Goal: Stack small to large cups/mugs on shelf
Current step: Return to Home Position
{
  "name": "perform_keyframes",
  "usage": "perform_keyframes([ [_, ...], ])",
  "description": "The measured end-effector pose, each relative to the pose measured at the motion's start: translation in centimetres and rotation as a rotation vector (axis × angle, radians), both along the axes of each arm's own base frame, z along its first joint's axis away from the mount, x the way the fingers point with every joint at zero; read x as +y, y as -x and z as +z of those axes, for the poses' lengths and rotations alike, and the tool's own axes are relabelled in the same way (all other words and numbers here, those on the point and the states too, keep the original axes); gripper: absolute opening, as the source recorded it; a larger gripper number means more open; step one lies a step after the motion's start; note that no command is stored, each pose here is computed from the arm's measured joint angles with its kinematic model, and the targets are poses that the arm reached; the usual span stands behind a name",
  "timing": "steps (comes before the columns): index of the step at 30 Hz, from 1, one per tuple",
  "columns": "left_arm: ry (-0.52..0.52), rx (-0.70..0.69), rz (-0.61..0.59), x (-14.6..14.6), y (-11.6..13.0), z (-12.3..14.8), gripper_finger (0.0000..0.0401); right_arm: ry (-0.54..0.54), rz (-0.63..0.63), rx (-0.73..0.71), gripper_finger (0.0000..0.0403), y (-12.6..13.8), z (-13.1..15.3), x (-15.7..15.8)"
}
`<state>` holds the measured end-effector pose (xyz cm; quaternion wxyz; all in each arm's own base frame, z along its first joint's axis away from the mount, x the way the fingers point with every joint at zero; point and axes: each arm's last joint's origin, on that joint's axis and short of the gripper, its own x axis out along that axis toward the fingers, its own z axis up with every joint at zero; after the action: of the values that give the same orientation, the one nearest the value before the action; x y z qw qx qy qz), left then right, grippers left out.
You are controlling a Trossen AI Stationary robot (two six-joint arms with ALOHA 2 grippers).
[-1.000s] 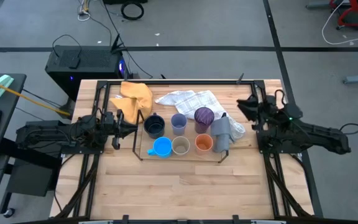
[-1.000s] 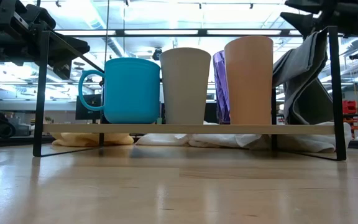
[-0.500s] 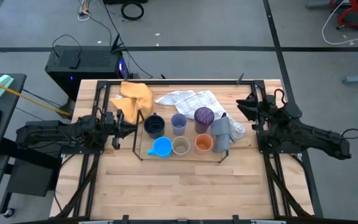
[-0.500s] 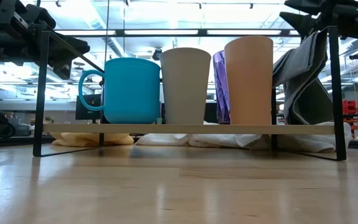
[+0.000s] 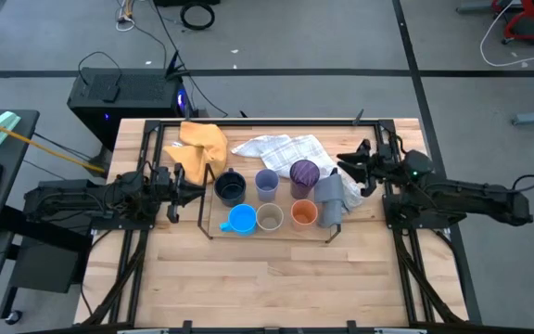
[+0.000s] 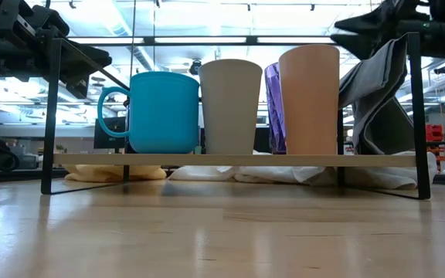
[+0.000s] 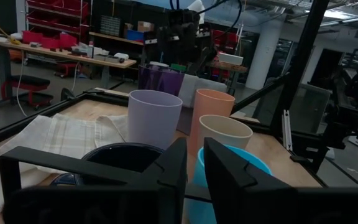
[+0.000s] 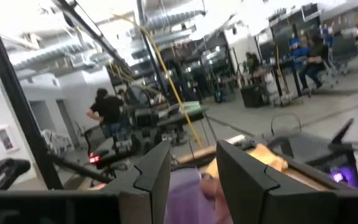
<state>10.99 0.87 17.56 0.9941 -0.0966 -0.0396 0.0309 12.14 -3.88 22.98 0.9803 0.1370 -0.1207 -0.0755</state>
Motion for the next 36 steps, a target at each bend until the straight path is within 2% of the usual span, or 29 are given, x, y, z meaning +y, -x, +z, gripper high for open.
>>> perform_keyframes([
  [8,0.0,0.0,0.0,0.0,0.0,0.0,0.0055,0.022,0.038,-0.174,0.0137,1.8,1.7,0.7],
  [13,0.0,0.0,0.0,0.0,0.0,0.0,0.0054,0.023,0.144,-0.232,0.0137,2.5,2.2,1.7],
  [18,0.001,0.0,0.0,0.0,0.0,0.0,0.0061,0.068,0.154,-0.268,0.0136,2.9,3.1,2.7],
  [23,0.001,0.0,0.0,0.0,0.0,0.0,0.0064,0.098,0.117,-0.153,0.013,2.4,2.3,3.4],
  [27,0.0,0.0,0.0,0.0,0.0,0.0,0.0059,0.112,0.089,-0.137,0.0128,2.4,2.2,3.5],
  [32,0.0,0.0,0.0,0.0,0.0,0.0,0.0052,0.099,0.066,0.026,0.013,2.3,0.7,3.3],
  [36,0.0,0.0,0.0,0.0,0.0,0.0,0.0051,0.121,0.035,0.055,0.0129,2.8,0.4,3.3],
])
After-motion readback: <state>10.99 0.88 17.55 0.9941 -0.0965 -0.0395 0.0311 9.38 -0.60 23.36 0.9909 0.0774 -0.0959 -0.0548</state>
